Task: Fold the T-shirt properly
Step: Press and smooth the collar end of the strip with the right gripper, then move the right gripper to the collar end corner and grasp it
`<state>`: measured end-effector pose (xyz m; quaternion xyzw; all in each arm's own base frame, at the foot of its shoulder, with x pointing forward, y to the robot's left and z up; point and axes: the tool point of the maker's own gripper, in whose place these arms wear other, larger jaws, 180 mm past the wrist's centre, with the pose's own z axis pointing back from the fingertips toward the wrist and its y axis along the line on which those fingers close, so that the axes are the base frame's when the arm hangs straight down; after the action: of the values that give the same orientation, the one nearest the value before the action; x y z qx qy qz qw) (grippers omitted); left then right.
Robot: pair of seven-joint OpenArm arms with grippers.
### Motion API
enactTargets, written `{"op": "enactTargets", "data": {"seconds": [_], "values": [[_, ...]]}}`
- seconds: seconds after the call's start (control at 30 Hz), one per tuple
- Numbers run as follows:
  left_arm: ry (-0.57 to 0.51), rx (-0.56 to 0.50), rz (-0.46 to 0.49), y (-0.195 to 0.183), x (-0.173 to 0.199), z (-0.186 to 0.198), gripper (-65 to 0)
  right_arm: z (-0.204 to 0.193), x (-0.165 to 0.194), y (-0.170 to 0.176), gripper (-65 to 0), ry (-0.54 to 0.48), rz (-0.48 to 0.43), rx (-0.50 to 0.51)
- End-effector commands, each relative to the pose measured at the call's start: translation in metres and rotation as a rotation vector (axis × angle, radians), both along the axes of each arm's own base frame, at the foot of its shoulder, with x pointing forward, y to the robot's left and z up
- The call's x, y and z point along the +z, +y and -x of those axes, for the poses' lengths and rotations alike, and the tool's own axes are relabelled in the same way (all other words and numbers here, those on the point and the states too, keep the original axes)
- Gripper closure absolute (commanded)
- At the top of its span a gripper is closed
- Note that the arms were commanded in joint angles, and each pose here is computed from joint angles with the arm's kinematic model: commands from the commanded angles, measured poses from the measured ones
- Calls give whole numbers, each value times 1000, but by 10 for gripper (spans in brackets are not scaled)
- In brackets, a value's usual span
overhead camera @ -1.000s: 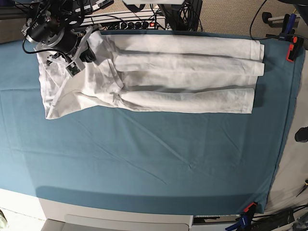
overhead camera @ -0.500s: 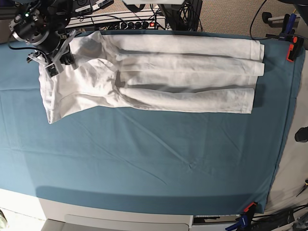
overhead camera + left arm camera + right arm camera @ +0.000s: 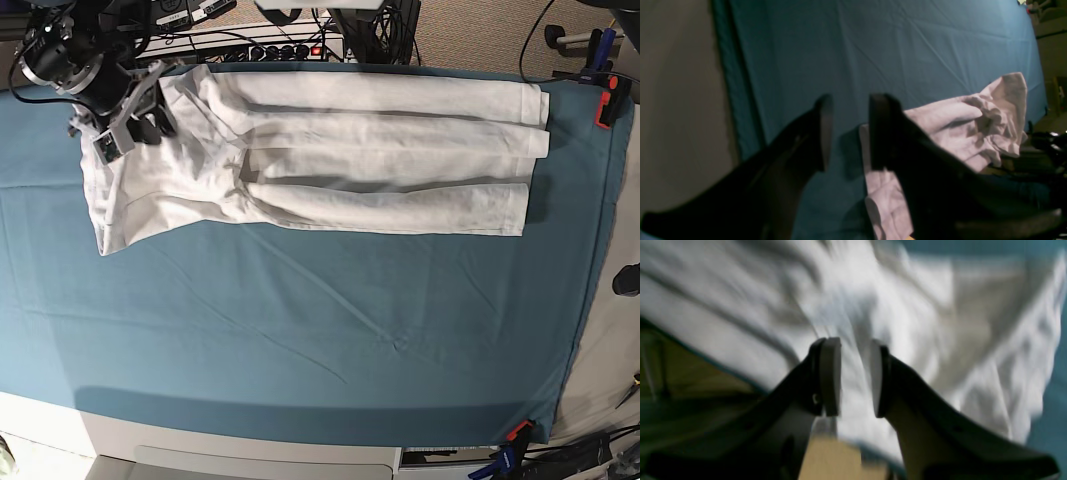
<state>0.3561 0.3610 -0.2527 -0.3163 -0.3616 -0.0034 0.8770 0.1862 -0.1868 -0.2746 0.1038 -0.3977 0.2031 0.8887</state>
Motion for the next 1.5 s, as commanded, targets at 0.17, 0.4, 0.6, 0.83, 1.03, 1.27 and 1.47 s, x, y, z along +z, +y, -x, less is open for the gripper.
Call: {"op": "enactTargets", "data": {"seconds": [0.17,0.4,0.6,0.83,1.03,1.27,1.47], "values": [[-66,11,-13,9,24,-6,-172,-47,35,-9,0,-227,-30,-167],[-66,4,2,3,20,-8,-172,-68,34,-41,0,-274,-4,-382],[-66,2,6,1,20,-8,-172,-79,-20,-77,0,-162,-135,-510],[-66,2,6,1,19,-8,-172,-109,-34,-90,0,-146,-323,-542],[-66,2,6,1,19,-8,-172,-103,-28,-121,0,-160,-265,-614],[-66,2,7,1,19,-8,-172,-83,-18,-191,0,-181,-53,-792],[-66,2,7,1,19,-8,-172,-84,-23,-208,0,-181,-74,-825]]}}
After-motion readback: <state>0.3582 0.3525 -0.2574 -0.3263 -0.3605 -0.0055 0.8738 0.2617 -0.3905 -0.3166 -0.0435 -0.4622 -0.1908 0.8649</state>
